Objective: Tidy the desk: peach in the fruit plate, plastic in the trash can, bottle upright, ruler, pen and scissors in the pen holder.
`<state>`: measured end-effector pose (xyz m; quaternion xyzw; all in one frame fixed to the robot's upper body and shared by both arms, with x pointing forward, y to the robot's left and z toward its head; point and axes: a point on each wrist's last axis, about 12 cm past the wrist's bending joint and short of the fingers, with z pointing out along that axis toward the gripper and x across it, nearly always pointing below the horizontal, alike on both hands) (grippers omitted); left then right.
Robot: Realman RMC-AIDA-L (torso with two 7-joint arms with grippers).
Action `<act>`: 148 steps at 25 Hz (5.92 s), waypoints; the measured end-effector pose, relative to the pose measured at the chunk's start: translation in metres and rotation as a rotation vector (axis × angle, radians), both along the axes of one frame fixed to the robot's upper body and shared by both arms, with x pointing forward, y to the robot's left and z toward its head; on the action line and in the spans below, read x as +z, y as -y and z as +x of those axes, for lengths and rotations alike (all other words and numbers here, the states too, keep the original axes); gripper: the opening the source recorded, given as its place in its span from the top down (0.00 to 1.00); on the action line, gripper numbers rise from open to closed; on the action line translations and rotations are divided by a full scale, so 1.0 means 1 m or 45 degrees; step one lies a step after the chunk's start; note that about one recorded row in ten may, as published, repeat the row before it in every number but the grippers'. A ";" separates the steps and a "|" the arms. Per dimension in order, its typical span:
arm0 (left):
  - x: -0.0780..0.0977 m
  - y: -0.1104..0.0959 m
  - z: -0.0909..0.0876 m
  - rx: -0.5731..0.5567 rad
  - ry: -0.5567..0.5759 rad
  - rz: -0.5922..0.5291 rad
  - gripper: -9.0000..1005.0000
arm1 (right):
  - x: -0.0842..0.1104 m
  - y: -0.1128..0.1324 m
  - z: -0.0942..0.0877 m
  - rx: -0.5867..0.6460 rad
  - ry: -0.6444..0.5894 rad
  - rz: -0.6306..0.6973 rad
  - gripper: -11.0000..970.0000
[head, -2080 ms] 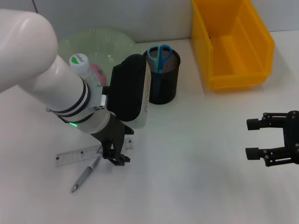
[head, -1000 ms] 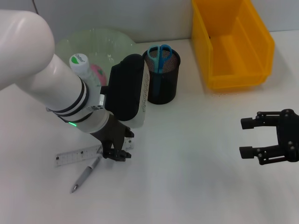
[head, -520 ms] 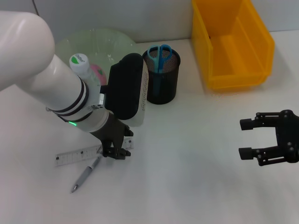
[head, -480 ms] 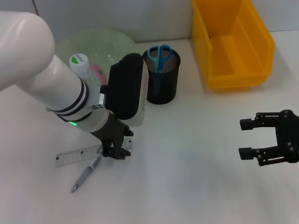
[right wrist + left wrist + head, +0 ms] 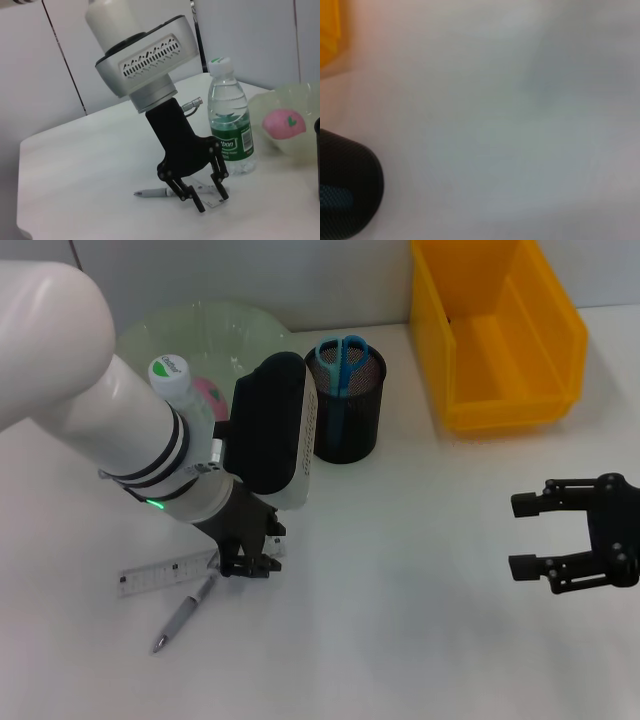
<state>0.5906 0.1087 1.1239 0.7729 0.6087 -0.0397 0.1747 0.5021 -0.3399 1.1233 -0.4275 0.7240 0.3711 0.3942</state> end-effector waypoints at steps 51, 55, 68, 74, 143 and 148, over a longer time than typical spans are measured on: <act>-0.004 -0.005 0.004 0.076 -0.004 -0.022 0.25 | 0.003 -0.007 0.005 0.037 -0.031 -0.016 0.16; -0.004 -0.005 0.004 0.071 -0.005 -0.021 0.26 | 0.003 -0.008 0.005 0.041 -0.030 -0.017 0.16; -0.005 -0.005 0.002 0.047 -0.027 -0.011 0.29 | 0.002 -0.010 0.008 0.037 -0.031 -0.031 0.16; -0.003 -0.003 0.002 0.039 -0.030 -0.011 0.30 | 0.001 -0.012 0.009 0.048 -0.037 -0.044 0.17; -0.004 -0.003 0.006 0.010 0.012 -0.010 0.36 | 0.000 -0.020 0.014 0.072 -0.051 -0.067 0.17; -0.004 -0.004 0.006 0.007 0.014 -0.006 0.36 | 0.000 -0.021 0.014 0.070 -0.048 -0.069 0.17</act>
